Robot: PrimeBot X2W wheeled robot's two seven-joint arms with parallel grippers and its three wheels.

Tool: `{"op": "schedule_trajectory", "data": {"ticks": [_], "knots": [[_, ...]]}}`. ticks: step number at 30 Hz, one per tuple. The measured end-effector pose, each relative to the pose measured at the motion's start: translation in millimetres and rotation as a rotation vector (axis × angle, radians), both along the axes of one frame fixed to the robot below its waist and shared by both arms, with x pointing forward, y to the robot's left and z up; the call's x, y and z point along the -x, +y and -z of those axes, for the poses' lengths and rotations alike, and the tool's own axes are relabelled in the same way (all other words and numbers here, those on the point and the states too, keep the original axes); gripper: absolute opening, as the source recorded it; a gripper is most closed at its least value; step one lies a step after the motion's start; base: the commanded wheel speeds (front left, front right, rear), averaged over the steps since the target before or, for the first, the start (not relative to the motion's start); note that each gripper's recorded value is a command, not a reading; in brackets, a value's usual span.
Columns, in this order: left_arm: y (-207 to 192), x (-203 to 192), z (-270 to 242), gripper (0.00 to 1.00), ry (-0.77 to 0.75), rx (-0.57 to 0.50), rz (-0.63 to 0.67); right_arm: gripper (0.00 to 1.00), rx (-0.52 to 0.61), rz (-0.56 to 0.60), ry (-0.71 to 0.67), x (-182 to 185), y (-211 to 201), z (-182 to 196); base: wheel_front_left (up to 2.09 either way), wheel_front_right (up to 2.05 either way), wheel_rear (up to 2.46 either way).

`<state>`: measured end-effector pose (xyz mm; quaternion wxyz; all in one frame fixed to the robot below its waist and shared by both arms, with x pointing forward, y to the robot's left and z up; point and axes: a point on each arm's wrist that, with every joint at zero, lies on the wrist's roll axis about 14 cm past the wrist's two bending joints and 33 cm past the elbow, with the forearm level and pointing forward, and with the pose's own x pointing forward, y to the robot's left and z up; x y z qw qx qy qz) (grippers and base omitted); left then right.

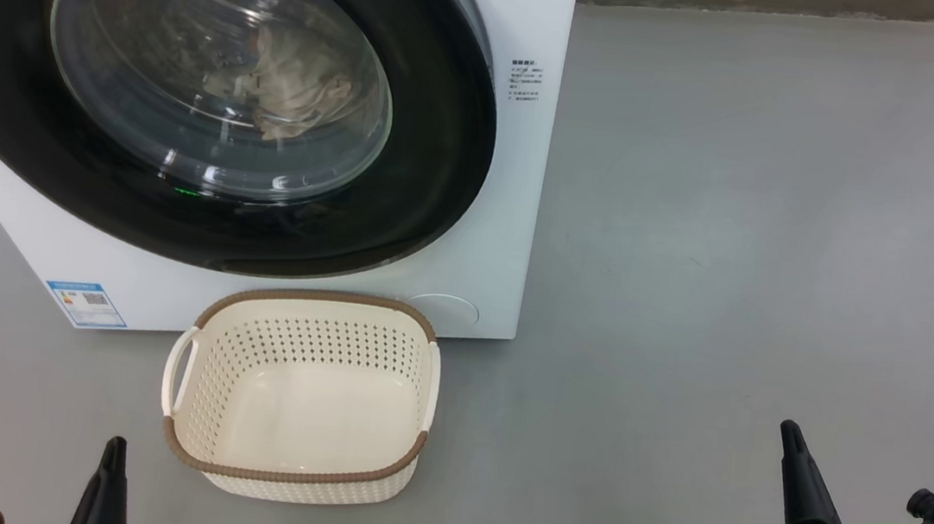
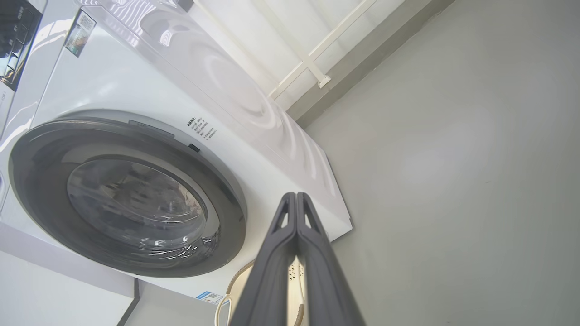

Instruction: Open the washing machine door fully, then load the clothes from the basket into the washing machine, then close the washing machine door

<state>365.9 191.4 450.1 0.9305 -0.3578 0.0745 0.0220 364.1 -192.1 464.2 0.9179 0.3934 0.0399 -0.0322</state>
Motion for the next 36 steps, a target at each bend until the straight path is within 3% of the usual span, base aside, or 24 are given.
{"op": "schedule_trajectory", "data": {"ticks": [36], "knots": [[0.1, -3.8, -10.7, 0.00, 0.000, 0.384, -0.073, 0.00, -0.353, 0.044, 0.002, -5.8, -5.7, -5.1, 0.00, 0.00, 0.00]]}}
